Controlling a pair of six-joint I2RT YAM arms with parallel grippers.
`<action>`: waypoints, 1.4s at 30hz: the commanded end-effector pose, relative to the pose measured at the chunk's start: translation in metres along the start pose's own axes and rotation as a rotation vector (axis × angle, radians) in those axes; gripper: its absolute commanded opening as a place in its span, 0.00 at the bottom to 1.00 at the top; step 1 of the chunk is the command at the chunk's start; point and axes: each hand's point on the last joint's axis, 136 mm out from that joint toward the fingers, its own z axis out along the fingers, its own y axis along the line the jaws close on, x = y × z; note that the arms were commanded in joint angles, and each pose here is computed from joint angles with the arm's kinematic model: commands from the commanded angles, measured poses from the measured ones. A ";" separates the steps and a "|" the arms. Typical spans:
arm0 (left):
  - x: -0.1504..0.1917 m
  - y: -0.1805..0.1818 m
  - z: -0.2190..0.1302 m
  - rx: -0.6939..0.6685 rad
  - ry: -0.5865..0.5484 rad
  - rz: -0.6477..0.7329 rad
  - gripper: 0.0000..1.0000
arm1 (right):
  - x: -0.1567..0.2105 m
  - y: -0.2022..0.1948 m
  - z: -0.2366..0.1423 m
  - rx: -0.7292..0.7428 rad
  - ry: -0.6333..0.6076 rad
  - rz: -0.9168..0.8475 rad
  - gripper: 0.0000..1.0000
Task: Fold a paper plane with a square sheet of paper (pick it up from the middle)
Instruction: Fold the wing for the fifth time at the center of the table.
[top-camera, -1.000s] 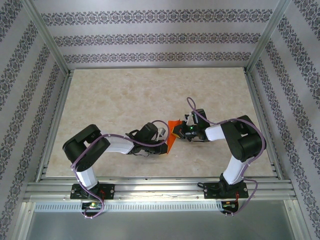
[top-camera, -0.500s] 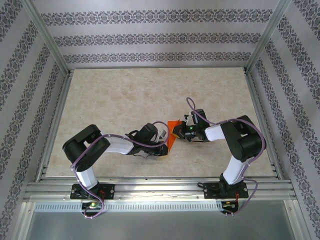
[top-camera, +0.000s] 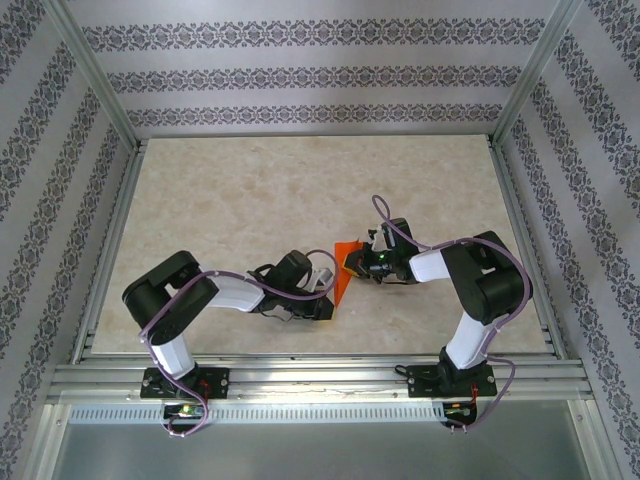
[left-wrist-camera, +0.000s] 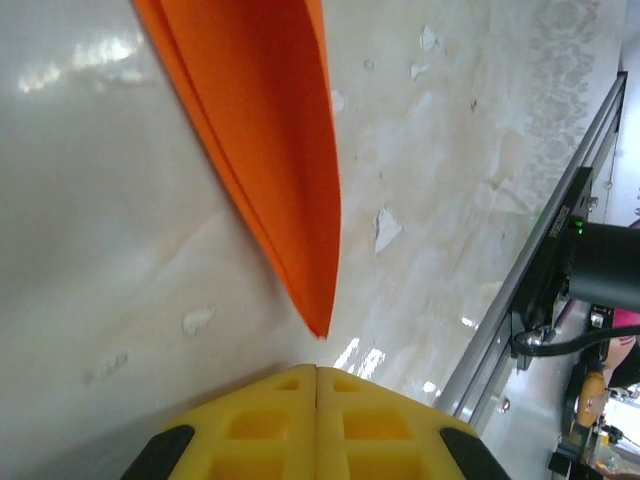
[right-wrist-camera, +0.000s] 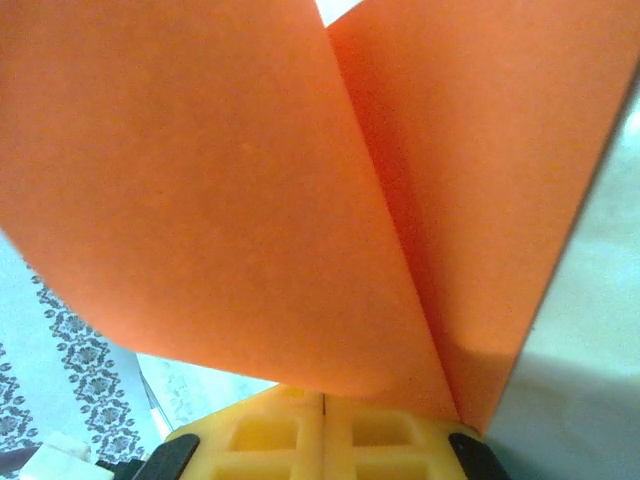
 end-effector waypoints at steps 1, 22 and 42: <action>0.003 -0.013 -0.011 0.037 -0.013 0.052 0.09 | 0.014 -0.047 0.002 0.160 0.004 0.094 0.00; -0.077 -0.041 0.003 -0.023 -0.139 0.045 0.01 | 0.012 -0.039 0.004 0.144 0.007 0.092 0.00; -0.056 0.007 0.016 -0.144 -0.088 0.019 0.03 | 0.014 -0.042 0.002 0.154 0.007 0.096 0.00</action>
